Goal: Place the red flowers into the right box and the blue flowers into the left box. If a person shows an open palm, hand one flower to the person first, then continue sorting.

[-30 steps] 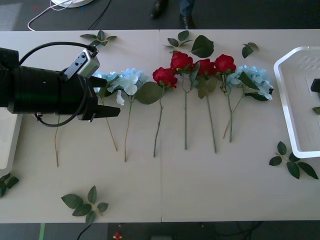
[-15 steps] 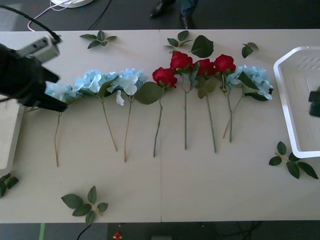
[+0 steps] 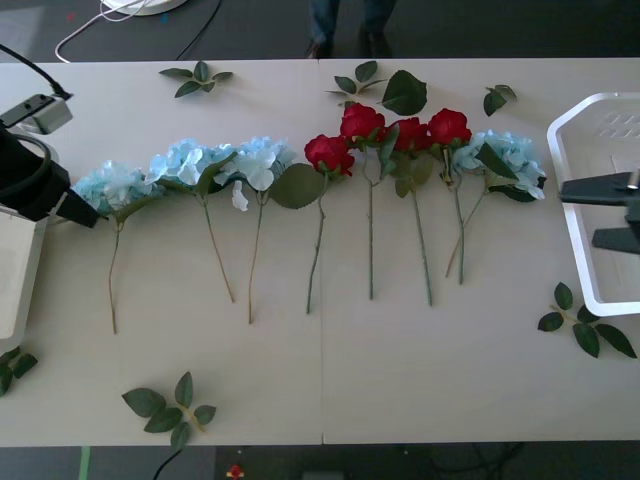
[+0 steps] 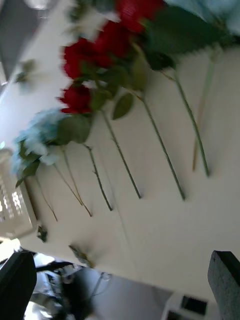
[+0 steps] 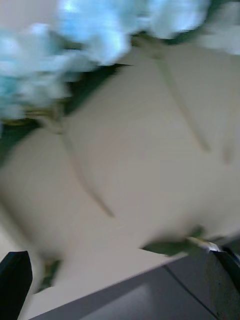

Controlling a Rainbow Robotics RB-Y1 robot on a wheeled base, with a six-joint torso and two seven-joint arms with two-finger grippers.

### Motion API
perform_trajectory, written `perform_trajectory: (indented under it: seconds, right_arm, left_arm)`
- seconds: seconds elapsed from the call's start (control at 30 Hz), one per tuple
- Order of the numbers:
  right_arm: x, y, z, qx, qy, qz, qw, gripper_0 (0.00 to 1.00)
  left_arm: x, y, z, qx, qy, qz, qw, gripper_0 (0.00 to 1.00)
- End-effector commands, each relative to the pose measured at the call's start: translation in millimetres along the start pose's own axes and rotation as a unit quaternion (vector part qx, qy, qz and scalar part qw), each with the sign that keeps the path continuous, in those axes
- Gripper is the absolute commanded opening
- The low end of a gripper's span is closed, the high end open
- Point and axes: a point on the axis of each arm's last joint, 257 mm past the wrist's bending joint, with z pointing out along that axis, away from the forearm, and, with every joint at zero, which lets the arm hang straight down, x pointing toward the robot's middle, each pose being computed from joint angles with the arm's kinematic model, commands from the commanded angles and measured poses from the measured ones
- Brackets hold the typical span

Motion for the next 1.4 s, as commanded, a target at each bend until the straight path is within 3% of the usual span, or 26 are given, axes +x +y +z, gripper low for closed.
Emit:
perform_trajectory:
  seconds: [0.03,0.3,0.67,0.93,1.4]
  right_arm:
    - [-14.7,5.5,5.3,0.041,-0.003,0.064,0.997,1.0]
    - [-46.5,-33.3,27.2,0.136,-0.042,0.142,0.98,1.0]
    - [-94.3,-82.8,65.2,0.213,-0.092,0.136,0.963,1.0]
    - [-116.1,-97.1,106.5,0.241,-0.117,0.106,0.958,1.0]
    - [-131.0,-104.0,159.8,0.267,-0.136,0.088,0.95,1.0]
  left_arm:
    - [0.8,23.1,-2.9,-0.05,-0.017,-0.056,0.997,1.0]
    - [37.9,50.3,30.9,-0.079,-0.005,-0.136,0.988,1.0]
    - [60.5,71.9,78.9,-0.083,-0.064,-0.166,0.981,1.0]
    - [35.4,74.5,113.4,-0.084,-0.136,-0.137,0.978,1.0]
    - [7.6,62.4,151.9,-0.07,-0.184,-0.089,0.976,1.0]
